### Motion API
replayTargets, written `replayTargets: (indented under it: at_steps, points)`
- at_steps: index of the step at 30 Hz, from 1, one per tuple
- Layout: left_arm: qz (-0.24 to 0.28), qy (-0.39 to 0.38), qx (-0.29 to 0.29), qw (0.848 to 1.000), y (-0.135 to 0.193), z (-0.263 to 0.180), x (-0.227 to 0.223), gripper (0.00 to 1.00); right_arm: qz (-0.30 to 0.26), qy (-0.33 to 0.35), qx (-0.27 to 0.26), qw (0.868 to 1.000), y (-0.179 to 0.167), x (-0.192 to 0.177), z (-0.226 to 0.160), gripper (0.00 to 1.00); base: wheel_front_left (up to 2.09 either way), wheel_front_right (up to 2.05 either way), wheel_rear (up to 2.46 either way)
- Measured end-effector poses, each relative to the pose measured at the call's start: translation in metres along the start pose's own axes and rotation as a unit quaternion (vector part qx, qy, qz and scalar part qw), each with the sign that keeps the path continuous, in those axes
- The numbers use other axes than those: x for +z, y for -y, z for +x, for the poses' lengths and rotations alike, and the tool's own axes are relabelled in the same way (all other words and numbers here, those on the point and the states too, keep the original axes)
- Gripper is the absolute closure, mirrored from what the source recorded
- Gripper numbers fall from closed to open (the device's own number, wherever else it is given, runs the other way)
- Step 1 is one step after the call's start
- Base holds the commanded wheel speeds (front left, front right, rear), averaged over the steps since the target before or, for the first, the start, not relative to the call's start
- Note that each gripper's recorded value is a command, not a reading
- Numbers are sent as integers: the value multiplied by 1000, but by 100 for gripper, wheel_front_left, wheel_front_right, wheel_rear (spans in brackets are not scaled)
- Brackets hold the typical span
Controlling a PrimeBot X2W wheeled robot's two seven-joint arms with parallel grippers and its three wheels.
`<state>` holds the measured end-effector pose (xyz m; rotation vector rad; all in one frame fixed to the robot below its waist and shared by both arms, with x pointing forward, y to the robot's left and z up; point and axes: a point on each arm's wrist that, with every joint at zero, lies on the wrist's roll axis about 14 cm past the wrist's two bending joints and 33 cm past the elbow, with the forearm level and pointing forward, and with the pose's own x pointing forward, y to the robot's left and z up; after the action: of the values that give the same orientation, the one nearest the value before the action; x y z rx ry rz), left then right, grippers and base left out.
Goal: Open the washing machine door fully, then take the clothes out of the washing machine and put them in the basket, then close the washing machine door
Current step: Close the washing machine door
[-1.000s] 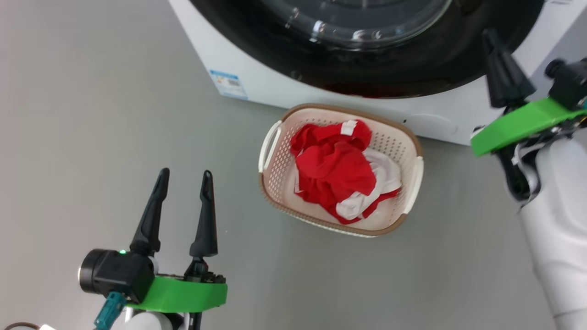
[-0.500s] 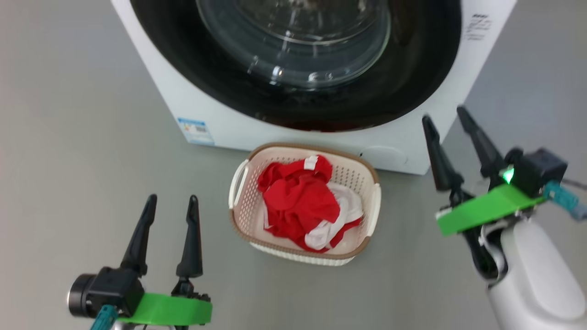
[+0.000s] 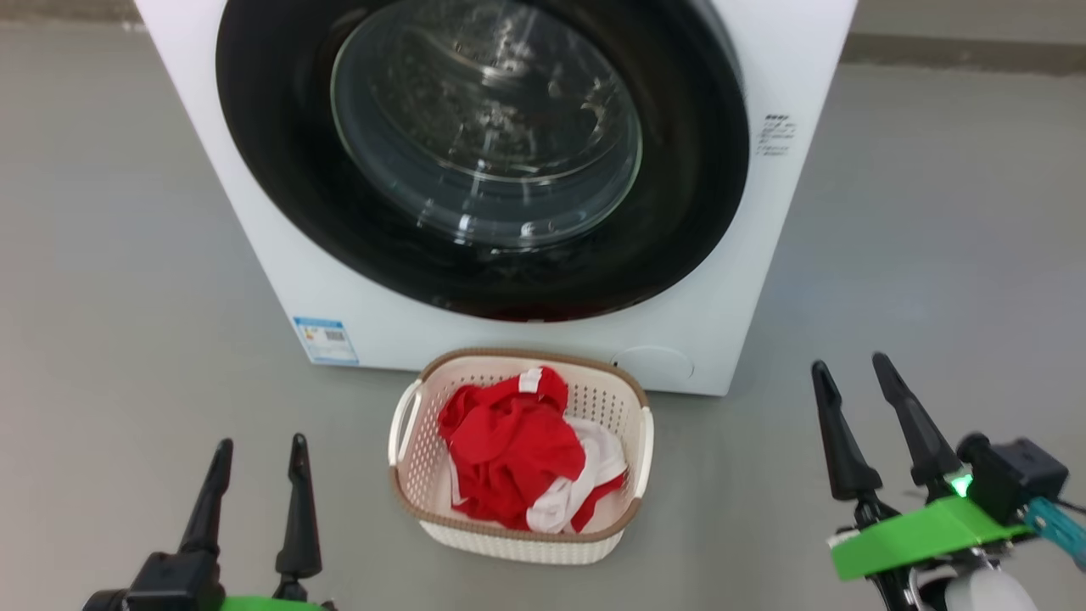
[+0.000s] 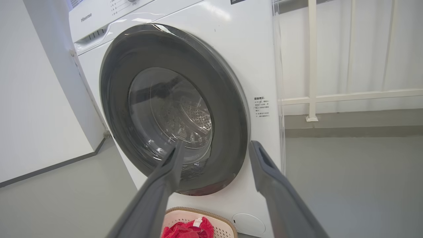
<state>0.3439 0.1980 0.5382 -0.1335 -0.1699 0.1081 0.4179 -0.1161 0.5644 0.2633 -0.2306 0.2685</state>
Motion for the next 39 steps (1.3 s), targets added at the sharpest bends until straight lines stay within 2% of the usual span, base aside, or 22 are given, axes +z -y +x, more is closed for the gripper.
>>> replayTargets:
  at_steps: [14,24,39]
  points:
    - [11,3,6,1000,-7,-13,3,0,-10,9,-74,997,29,26,-66,0,0,0,0]
    - [21,-3,24,999,-22,-17,0,0,-13,8,-97,995,41,29,-81,0,0,0,0]
    - [20,-5,26,999,-20,-14,0,0,-17,3,-117,993,52,24,-93,0,0,0,0]
